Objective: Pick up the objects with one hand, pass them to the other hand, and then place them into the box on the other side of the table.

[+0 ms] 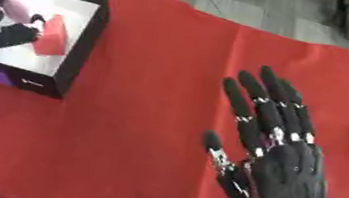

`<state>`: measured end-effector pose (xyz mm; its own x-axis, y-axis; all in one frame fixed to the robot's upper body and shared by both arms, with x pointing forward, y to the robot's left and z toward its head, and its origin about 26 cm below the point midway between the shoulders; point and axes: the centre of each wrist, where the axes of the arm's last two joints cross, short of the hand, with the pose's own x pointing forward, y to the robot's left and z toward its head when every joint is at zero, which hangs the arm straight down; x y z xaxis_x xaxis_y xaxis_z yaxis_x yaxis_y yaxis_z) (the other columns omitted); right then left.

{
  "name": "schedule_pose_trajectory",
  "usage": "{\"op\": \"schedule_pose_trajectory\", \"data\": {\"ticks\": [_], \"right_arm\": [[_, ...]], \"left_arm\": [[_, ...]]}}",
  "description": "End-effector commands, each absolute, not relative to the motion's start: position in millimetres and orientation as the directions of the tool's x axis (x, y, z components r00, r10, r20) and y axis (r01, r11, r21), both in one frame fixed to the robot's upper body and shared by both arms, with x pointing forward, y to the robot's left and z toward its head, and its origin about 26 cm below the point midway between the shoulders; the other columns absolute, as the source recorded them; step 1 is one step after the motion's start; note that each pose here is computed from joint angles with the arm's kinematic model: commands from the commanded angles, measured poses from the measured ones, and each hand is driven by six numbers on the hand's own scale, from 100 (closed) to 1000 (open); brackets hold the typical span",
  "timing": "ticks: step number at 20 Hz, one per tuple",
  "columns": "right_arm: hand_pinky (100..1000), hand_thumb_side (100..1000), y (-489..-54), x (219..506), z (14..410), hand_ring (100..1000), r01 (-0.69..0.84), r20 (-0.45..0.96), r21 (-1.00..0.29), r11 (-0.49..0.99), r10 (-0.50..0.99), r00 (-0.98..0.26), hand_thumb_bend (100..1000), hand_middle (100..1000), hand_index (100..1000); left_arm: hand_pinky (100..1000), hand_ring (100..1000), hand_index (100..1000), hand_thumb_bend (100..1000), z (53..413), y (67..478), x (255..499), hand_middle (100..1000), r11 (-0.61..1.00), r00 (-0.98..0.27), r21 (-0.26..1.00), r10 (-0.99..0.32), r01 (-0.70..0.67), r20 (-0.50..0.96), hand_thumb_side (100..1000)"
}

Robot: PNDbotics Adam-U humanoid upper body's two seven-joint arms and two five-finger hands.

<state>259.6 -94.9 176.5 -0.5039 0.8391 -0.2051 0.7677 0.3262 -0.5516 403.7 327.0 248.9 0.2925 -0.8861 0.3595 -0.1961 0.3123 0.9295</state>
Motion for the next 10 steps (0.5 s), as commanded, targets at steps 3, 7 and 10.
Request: {"op": "schedule_pose_trajectory", "data": {"ticks": [3, 7, 10], "right_arm": [[878, 100, -98.0, 257.5, 181.9, 927, 0.777, -0.21, -0.534, 0.334, 0.837, -0.504, 492, 836, 916], [877, 100, -97.9, 257.4, 181.5, 926, 0.777, -0.21, -0.533, 0.334, 0.838, -0.504, 494, 836, 915], [876, 100, -97.7, 257.2, 181.2, 926, 0.776, -0.209, -0.533, 0.336, 0.837, -0.506, 493, 835, 915]], "left_arm": [[1000, 947, 980, 100, 265.6, 334.8, 403.3, 855, 0.295, 0.285, 0.929, -0.892, -0.225, 0.352, 564], [1000, 940, 970, 215, 266.6, 335.8, 404.3, 855, 0.305, 0.279, 0.928, -0.891, -0.214, 0.357, 223], [1000, 934, 973, 160, 267.9, 335.5, 404.3, 854, 0.296, 0.271, 0.926, -0.895, -0.235, 0.355, 254]]}}
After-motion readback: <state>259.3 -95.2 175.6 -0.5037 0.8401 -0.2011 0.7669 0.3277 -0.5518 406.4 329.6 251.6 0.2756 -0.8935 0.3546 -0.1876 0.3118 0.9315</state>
